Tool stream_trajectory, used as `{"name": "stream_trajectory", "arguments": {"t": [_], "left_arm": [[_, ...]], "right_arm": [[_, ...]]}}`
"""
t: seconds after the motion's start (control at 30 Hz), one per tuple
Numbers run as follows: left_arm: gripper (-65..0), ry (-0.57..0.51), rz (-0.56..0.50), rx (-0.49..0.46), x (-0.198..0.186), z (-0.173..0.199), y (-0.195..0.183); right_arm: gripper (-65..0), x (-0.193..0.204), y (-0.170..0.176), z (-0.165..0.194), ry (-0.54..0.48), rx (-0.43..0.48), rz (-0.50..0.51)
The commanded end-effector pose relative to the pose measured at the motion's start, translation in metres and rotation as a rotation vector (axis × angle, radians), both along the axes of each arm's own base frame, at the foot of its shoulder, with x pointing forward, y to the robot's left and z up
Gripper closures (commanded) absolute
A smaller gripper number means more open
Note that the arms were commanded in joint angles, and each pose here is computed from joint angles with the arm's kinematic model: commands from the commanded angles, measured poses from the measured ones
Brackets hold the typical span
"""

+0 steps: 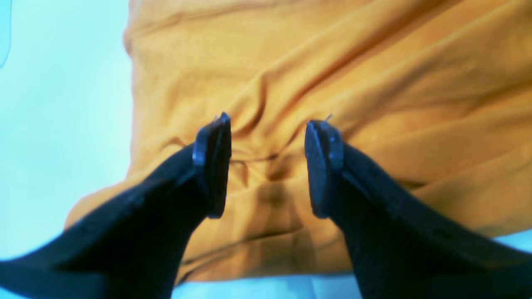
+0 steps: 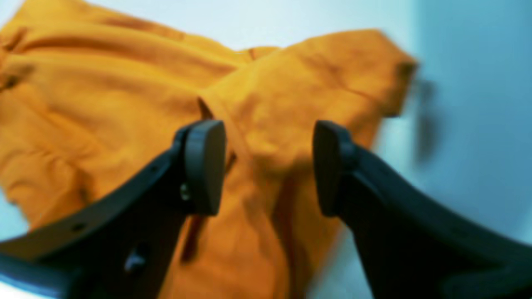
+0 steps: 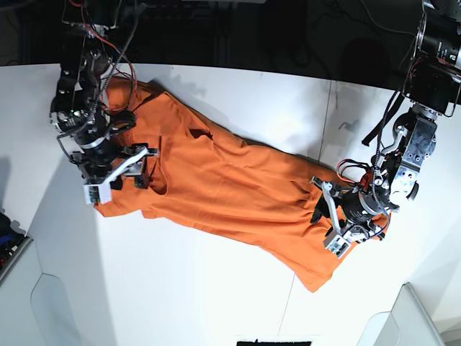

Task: Layout the t-shirt on the table in an organized manner, then fold the t-shirt properly
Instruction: 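Drag the shirt edges apart with both grippers to flatten it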

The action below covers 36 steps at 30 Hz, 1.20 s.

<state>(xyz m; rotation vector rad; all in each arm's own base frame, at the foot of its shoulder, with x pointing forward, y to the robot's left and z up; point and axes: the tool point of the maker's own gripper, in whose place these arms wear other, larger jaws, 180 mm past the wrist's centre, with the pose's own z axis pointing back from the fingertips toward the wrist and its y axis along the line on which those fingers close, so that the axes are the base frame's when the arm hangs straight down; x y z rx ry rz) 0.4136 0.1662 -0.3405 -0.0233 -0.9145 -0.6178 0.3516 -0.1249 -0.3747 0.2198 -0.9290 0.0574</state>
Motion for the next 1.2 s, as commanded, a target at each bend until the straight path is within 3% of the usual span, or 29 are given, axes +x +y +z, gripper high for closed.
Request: {"name": "stream_trajectory", "arguments": {"t": [0.0,0.2,0.37,0.43,0.57,0.77,0.9,1.03,1.07,1.17], "left_arm": [[-31.3,-0.056,0.006,-0.008,0.011,0.019,0.003],[-31.3,-0.048,0.006,-0.008,0.009,0.016,0.003],[-31.4,-0.046,0.005,-0.010,0.007,0.014,0.003],[-31.3,-0.054,0.003,-0.012,0.008,0.015,0.003],[-31.3,-0.035,0.025,0.011,0.008,0.004,0.014],[-31.3,0.088,0.078,-0.013,-0.003,-0.050,0.031],[-31.4,0.182,0.082,-0.003,-0.016,-0.087,0.033],[-31.4,0.211,0.100,-0.012,-0.022,-0.096,0.036],[-31.4,0.210,0.099,-0.013,-0.022,-0.096,0.036],[-31.3,0.207,0.098,-0.013,-0.020,-0.094,0.035]], "right_arm": [[-33.4,0.012,0.002,0.008,-0.038,-0.006,-0.007],[-31.6,0.023,0.032,-0.013,0.017,-0.095,0.053],[-6.9,0.025,0.032,-0.015,0.019,-0.159,0.038],[0.0,0.026,0.030,-0.012,0.010,-0.173,0.038],[0.0,0.027,0.022,0.003,0.000,-0.219,0.027],[0.0,0.023,-0.006,0.051,-0.097,-0.224,-0.061],[0.0,0.008,-0.049,0.065,-0.120,-0.254,-0.161],[0.0,-0.013,-0.104,0.057,-0.079,-0.315,-0.259],[-3.0,-0.018,-0.118,0.057,-0.076,-0.328,-0.285],[-23.2,-0.031,-0.156,0.062,-0.078,-0.313,-0.372]]}}
